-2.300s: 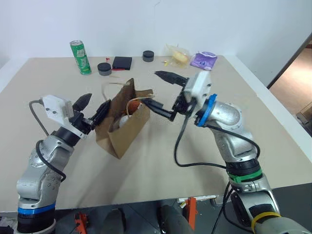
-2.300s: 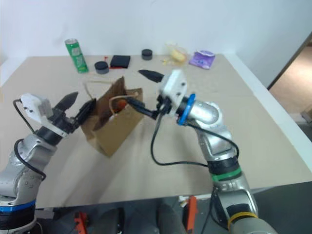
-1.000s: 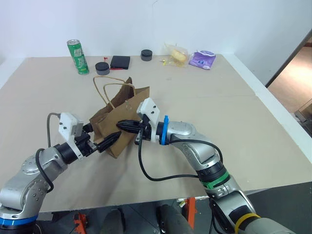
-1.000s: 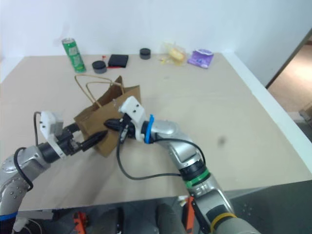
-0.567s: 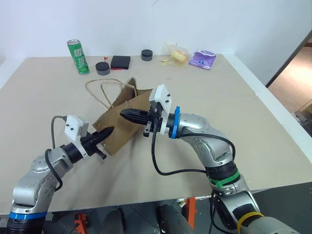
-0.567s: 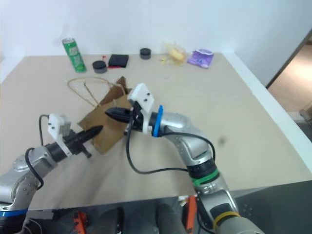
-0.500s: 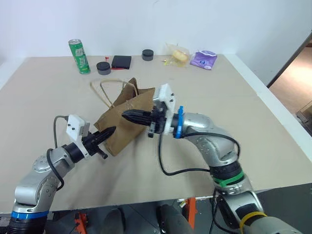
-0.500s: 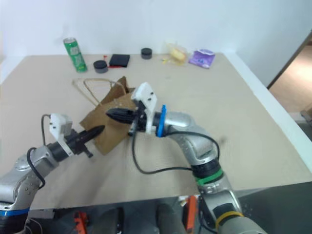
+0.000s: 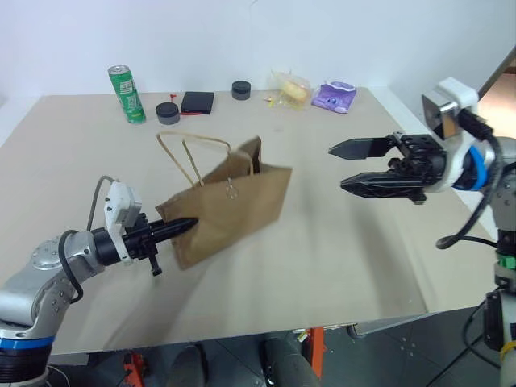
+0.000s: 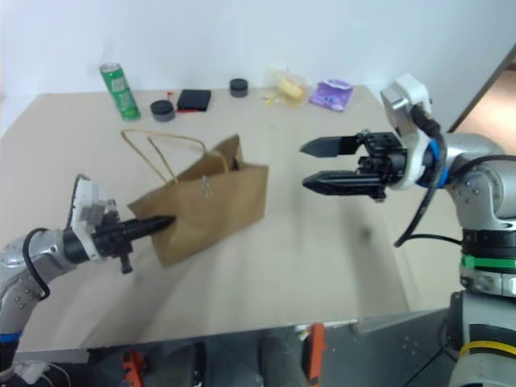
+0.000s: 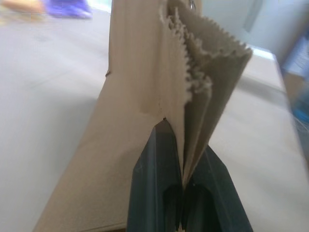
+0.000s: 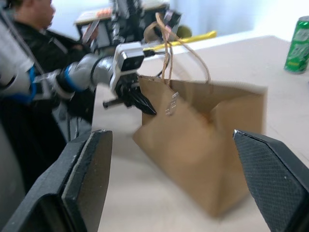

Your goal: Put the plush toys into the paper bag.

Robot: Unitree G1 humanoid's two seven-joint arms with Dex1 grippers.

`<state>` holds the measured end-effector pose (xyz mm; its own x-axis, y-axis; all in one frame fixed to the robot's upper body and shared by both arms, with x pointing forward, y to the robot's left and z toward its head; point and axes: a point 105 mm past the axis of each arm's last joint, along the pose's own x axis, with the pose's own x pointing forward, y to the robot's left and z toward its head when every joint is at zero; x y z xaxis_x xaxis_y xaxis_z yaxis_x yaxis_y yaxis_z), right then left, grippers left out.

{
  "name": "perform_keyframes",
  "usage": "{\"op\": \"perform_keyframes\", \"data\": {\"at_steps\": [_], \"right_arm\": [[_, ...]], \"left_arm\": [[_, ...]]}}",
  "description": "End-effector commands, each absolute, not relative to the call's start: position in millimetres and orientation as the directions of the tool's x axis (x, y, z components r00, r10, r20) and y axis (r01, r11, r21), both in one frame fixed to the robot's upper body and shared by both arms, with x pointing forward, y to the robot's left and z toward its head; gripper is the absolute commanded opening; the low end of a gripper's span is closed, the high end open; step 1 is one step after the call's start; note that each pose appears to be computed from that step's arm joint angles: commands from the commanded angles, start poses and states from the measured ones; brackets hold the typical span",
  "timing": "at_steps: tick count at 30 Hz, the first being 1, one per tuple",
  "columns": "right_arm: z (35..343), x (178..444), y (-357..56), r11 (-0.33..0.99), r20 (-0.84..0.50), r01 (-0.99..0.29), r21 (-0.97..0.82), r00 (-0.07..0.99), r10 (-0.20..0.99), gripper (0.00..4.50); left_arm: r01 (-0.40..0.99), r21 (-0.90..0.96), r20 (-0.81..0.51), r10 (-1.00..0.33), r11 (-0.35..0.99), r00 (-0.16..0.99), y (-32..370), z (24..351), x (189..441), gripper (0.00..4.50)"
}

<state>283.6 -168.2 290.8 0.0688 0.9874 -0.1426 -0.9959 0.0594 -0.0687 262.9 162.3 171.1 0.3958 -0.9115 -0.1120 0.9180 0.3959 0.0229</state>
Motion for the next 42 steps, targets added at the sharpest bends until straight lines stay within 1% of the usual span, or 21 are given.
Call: {"op": "perform_keyframes", "data": {"at_steps": [1, 3, 8, 13, 15, 16, 17, 18, 19, 20, 23, 25, 27, 29, 30, 31, 33, 35, 39, 40, 42], "right_arm": [[303, 272, -174, 0.005, -0.181, -0.993, -0.12, 0.026, 0.983, 4.43], [306, 271, -177, 0.015, -0.183, -0.992, -0.126, 0.038, 0.982, 4.43], [305, 269, -176, 0.031, -0.181, -0.991, -0.132, 0.055, 0.982, 4.43], [301, 265, -174, 0.027, -0.198, -0.992, -0.125, 0.051, 0.979, 4.43], [301, 264, -174, 0.027, -0.2, -0.992, -0.126, 0.053, 0.978, 4.5], [301, 264, -174, 0.027, -0.201, -0.992, -0.127, 0.053, 0.978, 4.5], [301, 264, -174, 0.027, -0.201, -0.992, -0.127, 0.052, 0.978, 4.5], [301, 265, -174, 0.027, -0.201, -0.992, -0.126, 0.052, 0.978, 4.5], [301, 265, -174, 0.028, -0.201, -0.992, -0.126, 0.054, 0.978, 4.5], [300, 266, -175, 0.029, -0.201, -0.992, -0.124, 0.054, 0.978, 4.5], [298, 269, -176, 0.042, -0.193, -0.993, -0.112, 0.063, 0.979, 4.5], [297, 271, -179, 0.058, -0.191, -0.993, -0.104, 0.077, 0.979, 4.5], [296, 277, -183, 0.1, -0.184, -0.989, -0.105, 0.118, 0.976, 4.5], [293, 287, -190, 0.161, -0.174, -0.982, -0.103, 0.177, 0.969, 4.5], [288, 299, -196, 0.233, -0.171, -0.966, -0.115, 0.25, 0.953, 4.5], [285, 307, -201, 0.282, -0.17, -0.951, -0.124, 0.3, 0.939, 4.5], [273, 328, -211, 0.404, -0.182, -0.9, -0.165, 0.43, 0.884, 4.5], [265, 342, -220, 0.487, -0.18, -0.857, -0.172, 0.513, 0.839, 4.5], [245, 365, -233, 0.611, -0.185, -0.778, -0.147, 0.629, 0.756, 4.5], [241, 367, -235, 0.627, -0.191, -0.765, -0.15, 0.644, 0.741, 4.5], [235, 367, -233, 0.622, -0.199, -0.768, -0.149, 0.64, 0.742, 4.5]], "left_arm": [[0.964, 0.05, -0.17, -0.949, 0.26, 0.265, 157, 173, 254, 0.0], [0.976, 0.041, -0.203, -0.955, 0.212, 0.216, 154, 171, 251, 0.0], [0.991, 0.021, -0.227, -0.964, 0.134, 0.135, 147, 166, 252, 0.0], [0.989, 0.029, -0.236, -0.961, 0.143, 0.145, 150, 164, 259, 0.0], [0.986, 0.035, -0.233, -0.958, 0.161, 0.165, 152, 166, 261, 0.56], [0.985, 0.033, -0.233, -0.957, 0.17, 0.172, 153, 167, 262, 0.73], [0.983, 0.032, -0.224, -0.957, 0.183, 0.185, 155, 169, 262, 1.34], [0.981, 0.029, -0.215, -0.957, 0.192, 0.194, 155, 171, 262, 1.63], [0.979, 0.031, -0.202, -0.958, 0.203, 0.205, 156, 176, 261, 2.12], [0.976, 0.036, -0.187, -0.958, 0.215, 0.217, 157, 181, 260, 2.45], [0.964, 0.028, -0.119, -0.956, 0.265, 0.266, 164, 208, 253, 3.9], [0.953, 0.013, -0.085, -0.949, 0.303, 0.302, 172, 224, 247, 4.36], [0.939, 0.001, -0.089, -0.935, 0.345, 0.344, 182, 230, 243, 4.36], [0.896, -0.006, -0.047, -0.895, 0.443, 0.443, 201, 242, 247, 4.36], [0.853, 0.0, -0.027, -0.852, 0.523, 0.522, 216, 247, 254, 4.36], [0.819, 0.001, -0.014, -0.819, 0.573, 0.573, 226, 251, 258, 4.36], [0.699, 0.048, -0.058, -0.697, 0.713, 0.715, 254, 244, 273, 4.36], [0.618, 0.104, -0.101, -0.61, 0.779, 0.786, 272, 235, 281, 4.36], [0.551, 0.114, -0.116, -0.54, 0.826, 0.833, 292, 224, 287, 4.36], [0.543, 0.113, -0.128, -0.53, 0.832, 0.838, 294, 220, 288, 4.36], [0.54, 0.126, -0.156, -0.521, 0.832, 0.839, 295, 213, 289, 4.36]]}}
